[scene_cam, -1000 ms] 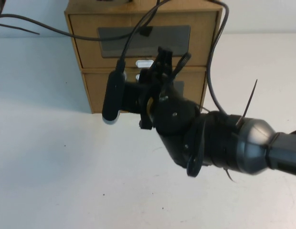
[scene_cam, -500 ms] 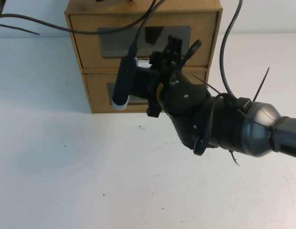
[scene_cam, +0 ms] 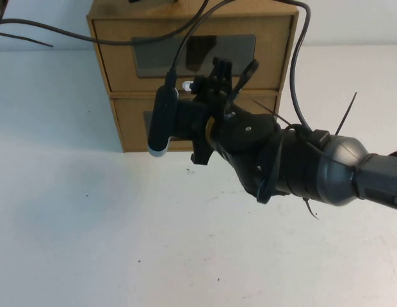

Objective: Open the shoe box
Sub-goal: 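Pull the top drawer of the cardboard box fully open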

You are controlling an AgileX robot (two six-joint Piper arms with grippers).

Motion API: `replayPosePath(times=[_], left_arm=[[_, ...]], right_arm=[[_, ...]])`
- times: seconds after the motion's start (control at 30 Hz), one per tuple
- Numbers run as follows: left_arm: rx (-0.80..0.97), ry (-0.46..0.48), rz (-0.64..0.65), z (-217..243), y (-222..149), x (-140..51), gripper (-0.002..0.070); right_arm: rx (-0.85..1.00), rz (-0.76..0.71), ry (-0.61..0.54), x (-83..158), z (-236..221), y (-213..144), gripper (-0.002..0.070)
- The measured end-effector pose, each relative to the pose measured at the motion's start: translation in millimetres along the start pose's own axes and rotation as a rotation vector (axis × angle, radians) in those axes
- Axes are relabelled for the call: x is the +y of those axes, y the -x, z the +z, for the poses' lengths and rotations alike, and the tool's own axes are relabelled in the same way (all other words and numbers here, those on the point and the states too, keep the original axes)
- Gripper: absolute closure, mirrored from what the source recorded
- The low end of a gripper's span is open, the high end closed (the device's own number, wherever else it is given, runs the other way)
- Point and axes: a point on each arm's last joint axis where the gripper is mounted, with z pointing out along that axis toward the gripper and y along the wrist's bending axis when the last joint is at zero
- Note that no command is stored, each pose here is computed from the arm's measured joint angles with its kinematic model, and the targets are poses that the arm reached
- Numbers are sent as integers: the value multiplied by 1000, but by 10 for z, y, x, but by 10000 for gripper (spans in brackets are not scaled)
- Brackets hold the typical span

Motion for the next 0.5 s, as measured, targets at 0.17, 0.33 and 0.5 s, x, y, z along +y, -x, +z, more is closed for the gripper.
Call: replayPosePath(times=[0.17,0.33,0.5], left_arm=[[0,0,0,0,0,0,680],[0,0,0,0,0,0,680],[0,0,0,0,0,0,680]], right_arm=[[25,8,-43,-80,102,-12,344],[36,4,-49,-71,155,-25,383],[41,-30,-32,0,210,-41,414]])
